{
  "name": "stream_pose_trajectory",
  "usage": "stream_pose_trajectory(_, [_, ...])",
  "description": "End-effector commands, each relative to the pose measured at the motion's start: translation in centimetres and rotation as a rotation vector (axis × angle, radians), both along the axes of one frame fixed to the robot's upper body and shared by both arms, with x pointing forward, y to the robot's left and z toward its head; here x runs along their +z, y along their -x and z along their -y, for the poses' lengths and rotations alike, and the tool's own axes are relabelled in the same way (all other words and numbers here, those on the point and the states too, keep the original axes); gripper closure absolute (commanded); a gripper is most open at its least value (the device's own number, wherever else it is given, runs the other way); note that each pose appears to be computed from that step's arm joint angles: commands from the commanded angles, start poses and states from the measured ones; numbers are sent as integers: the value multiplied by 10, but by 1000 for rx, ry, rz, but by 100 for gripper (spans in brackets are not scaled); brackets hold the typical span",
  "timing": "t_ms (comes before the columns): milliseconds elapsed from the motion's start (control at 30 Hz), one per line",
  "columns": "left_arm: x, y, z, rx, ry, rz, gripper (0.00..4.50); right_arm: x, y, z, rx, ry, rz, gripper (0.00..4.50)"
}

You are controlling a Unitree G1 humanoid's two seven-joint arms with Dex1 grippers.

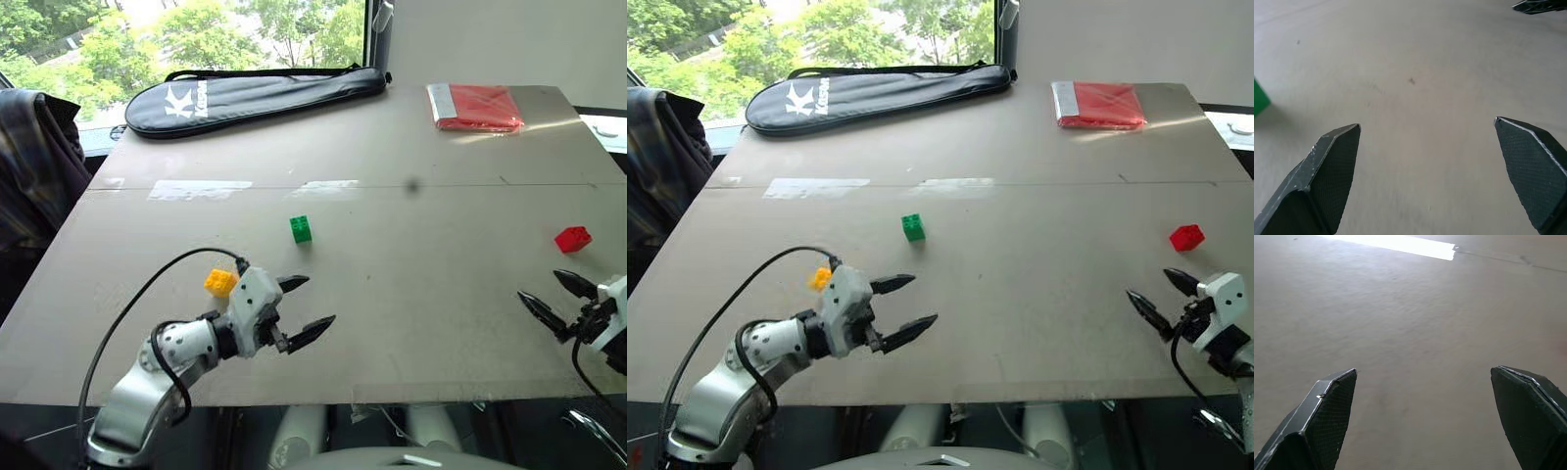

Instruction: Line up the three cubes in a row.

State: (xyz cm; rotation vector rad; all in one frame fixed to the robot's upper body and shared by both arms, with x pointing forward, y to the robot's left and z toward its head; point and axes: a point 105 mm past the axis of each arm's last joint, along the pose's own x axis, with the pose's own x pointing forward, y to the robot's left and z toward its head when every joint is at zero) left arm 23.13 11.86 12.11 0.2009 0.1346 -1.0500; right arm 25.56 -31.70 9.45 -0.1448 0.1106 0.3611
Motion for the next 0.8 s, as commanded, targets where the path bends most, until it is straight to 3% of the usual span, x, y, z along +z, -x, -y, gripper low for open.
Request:
stream_pose_trajectory(33, [22,4,18,-117,23,28,3,18,-12,30,-166,45,10,0])
stream_pose_trajectory(167, [52,0,36,-209,51,84,3,25,-36,53,-324,40,-2,0])
stream_pose_trajectory(300, [68,-1,42,-238,59,101,3,25,-50,50,-294,10,-3,0])
stream_pose_trajectory(567, [78,4,47,-247,49,123,3,18,-63,64,-361,-53,-49,0])
stream_pose_trajectory(800, [77,2,49,-229,31,97,3,11,-68,67,-303,-68,-75,0])
